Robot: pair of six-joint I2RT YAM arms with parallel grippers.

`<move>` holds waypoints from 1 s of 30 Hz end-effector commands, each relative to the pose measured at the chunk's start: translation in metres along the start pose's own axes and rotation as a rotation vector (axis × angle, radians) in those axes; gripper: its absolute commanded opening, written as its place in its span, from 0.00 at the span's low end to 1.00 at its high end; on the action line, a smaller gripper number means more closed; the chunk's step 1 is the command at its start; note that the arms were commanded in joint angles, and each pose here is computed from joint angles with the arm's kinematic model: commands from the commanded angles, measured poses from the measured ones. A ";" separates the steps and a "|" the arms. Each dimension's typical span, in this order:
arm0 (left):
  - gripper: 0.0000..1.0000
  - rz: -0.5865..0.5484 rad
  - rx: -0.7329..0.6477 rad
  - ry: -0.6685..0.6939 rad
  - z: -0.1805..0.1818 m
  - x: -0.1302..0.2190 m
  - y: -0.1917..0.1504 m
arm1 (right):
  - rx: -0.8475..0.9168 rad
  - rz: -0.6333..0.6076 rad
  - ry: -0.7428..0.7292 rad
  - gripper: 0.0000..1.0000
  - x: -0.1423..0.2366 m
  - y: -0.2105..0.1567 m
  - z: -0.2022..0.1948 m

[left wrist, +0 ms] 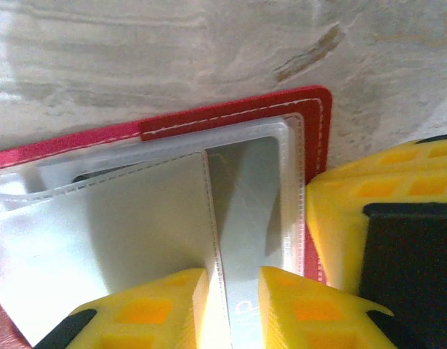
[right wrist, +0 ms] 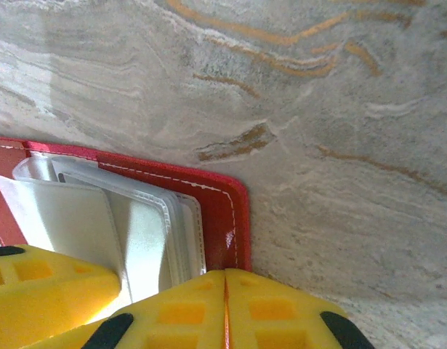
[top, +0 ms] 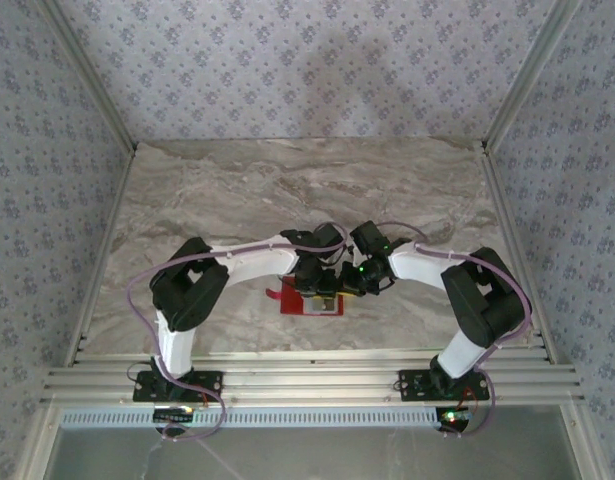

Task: Take the credit cards out of the card holder

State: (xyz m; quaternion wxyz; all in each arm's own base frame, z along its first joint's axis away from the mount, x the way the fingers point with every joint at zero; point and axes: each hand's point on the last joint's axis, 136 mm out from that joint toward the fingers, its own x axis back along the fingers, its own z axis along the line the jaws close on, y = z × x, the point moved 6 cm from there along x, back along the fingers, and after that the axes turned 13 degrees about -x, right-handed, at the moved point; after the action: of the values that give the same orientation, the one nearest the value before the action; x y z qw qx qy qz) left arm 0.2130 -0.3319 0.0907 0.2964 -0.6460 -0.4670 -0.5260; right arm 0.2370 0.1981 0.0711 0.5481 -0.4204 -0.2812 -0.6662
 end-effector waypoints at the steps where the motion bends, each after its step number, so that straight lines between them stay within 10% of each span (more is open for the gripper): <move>1: 0.32 0.079 -0.035 0.203 0.020 -0.002 -0.016 | -0.013 0.018 -0.075 0.09 -0.005 -0.001 -0.014; 12: 0.40 0.086 -0.125 0.469 0.025 0.020 -0.013 | -0.014 0.026 -0.065 0.11 -0.004 -0.001 -0.012; 30: 0.37 0.135 -0.069 0.502 0.070 0.017 -0.035 | -0.019 0.025 -0.070 0.11 -0.002 0.000 -0.012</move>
State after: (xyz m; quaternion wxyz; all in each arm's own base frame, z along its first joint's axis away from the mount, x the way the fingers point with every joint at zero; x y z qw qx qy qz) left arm 0.2118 -0.2642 0.0822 0.4085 -0.5338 -0.3237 -0.6658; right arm 0.2378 0.1976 0.0715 0.5493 -0.4226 -0.2794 -0.6645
